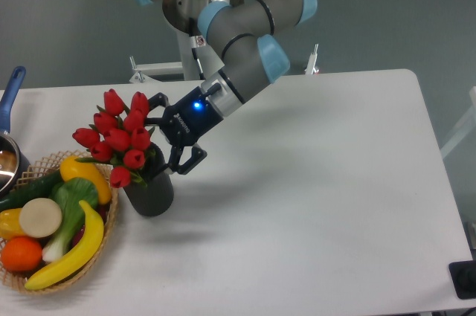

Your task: Insert the flowers into the vase

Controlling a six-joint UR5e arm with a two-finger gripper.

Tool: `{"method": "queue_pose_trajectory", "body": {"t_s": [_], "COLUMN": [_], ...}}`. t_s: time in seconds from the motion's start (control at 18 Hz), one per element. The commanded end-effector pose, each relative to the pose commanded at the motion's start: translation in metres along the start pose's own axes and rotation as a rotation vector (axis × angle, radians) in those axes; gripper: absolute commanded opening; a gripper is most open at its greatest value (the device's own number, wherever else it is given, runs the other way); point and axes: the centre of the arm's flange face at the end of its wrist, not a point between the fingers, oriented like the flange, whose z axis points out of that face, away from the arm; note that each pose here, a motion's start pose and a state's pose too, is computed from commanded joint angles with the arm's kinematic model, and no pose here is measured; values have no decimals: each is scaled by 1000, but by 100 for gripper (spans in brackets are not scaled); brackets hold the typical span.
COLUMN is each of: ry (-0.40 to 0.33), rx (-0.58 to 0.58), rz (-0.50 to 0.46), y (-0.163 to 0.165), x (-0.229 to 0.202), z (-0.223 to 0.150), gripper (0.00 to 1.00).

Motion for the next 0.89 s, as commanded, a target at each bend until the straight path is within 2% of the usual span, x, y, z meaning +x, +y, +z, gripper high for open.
{"method": "queue_pose_trajectory", "body": {"t_s": [0.11,0.44,0.61,0.89], "ry": [-23,-151,-239,-439], "rx": [4,5,-88,-380], "rz": [-2,0,-3,-17], "y": [0,-3,2,11], "x": [-5,-14,-25,-54], "z": [-11,-70,-100,-167], "gripper": [98,100,100,100]}}
